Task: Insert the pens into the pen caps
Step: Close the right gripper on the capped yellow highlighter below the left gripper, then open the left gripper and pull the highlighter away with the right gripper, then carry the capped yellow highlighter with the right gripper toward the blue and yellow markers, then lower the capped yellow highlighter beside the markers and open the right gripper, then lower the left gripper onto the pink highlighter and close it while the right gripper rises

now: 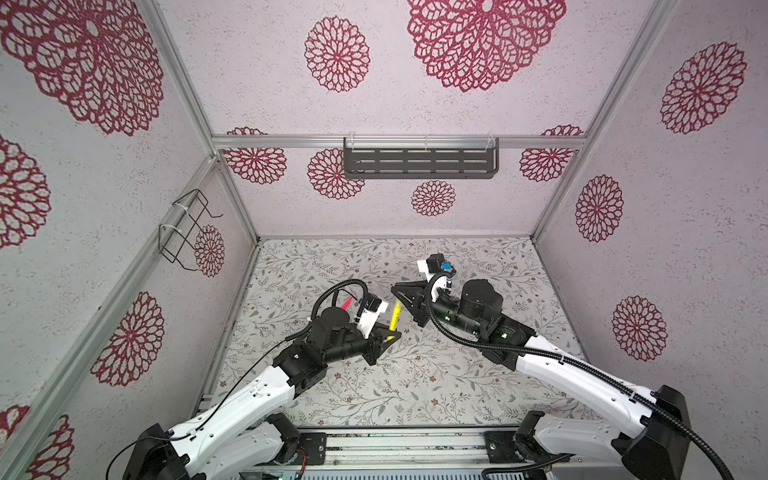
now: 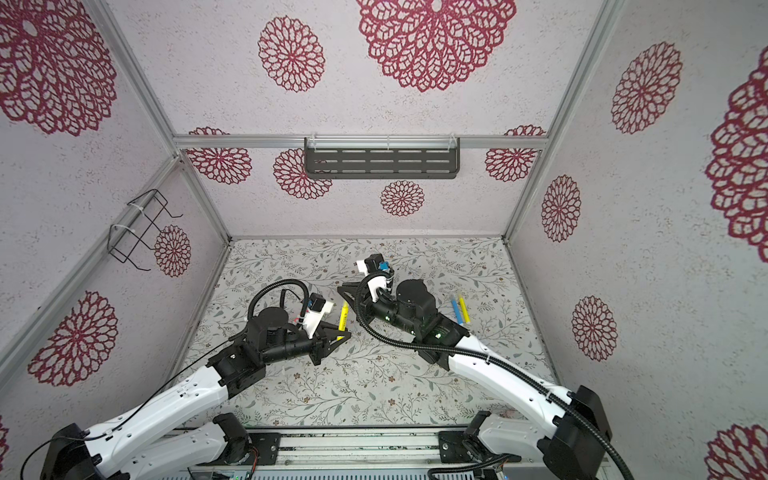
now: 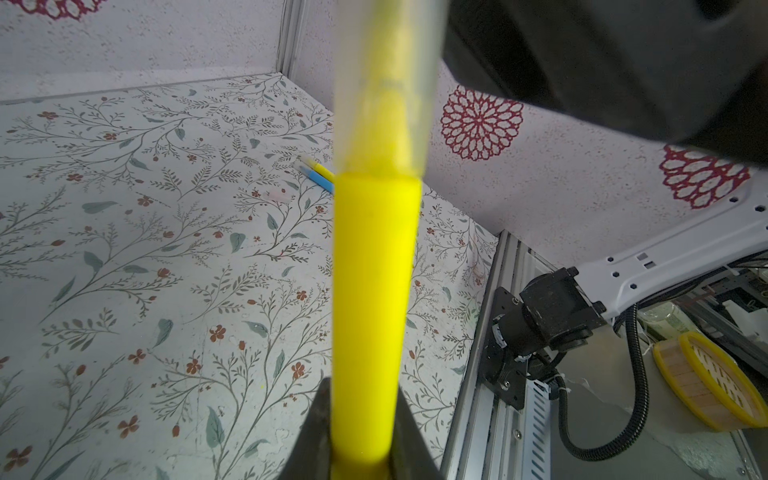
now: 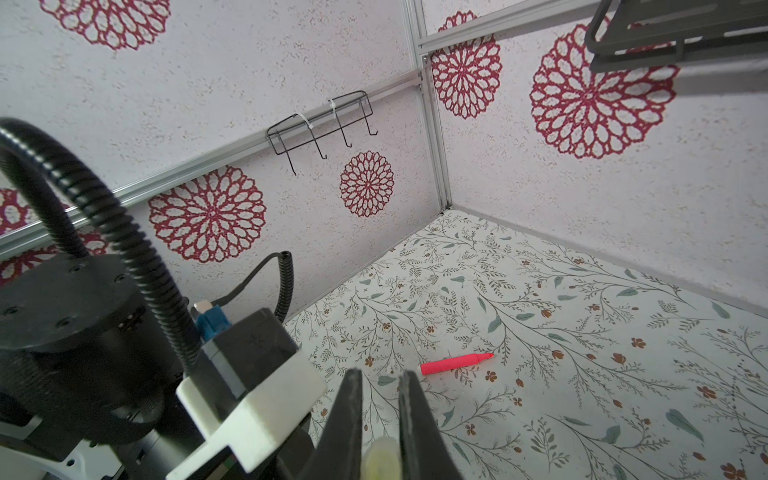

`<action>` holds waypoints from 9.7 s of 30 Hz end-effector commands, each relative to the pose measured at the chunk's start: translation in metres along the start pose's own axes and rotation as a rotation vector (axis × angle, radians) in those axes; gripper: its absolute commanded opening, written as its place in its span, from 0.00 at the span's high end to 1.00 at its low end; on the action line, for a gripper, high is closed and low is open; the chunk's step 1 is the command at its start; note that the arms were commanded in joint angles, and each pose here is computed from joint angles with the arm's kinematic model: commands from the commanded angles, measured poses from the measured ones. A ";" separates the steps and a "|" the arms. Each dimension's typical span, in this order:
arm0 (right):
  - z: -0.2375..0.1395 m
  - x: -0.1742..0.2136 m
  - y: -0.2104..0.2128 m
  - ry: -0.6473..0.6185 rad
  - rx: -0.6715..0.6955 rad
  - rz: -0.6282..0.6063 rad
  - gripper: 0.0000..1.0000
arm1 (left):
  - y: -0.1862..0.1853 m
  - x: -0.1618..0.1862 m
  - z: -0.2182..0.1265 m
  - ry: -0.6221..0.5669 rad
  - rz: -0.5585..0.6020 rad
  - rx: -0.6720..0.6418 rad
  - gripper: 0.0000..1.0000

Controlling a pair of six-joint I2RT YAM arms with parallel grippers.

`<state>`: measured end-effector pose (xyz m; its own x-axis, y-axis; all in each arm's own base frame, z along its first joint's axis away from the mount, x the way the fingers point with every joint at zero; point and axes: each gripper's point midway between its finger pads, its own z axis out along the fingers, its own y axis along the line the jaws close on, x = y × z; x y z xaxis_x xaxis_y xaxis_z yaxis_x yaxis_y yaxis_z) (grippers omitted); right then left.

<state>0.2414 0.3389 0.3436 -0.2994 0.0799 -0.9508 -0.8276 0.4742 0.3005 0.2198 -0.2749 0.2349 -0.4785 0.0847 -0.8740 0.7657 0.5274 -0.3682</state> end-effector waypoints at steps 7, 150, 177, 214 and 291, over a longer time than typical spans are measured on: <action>-0.009 0.155 0.019 0.500 -0.081 0.110 1.00 | -0.003 -0.117 -0.050 -0.449 0.078 -0.042 1.00; -0.072 0.017 -0.118 0.226 0.520 0.096 0.98 | 0.017 -0.038 0.001 -0.234 0.011 -0.225 0.42; -0.150 0.109 -0.243 0.588 1.085 0.122 1.00 | 0.025 -0.034 -0.005 -0.231 -0.005 -0.270 0.42; -0.163 0.185 -0.334 0.969 1.264 0.079 0.99 | 0.028 -0.030 -0.019 -0.251 -0.006 -0.300 0.42; -0.118 0.107 -0.235 0.444 0.730 0.285 0.41 | 0.286 0.090 -0.032 0.284 -0.524 -0.904 0.46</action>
<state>0.3456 0.1281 0.1592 -0.7632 -0.0276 -0.6456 -0.2177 0.9517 0.2166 0.3771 -0.0928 0.0616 -0.8224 -0.2191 -0.5251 -0.1097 0.9666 -0.2316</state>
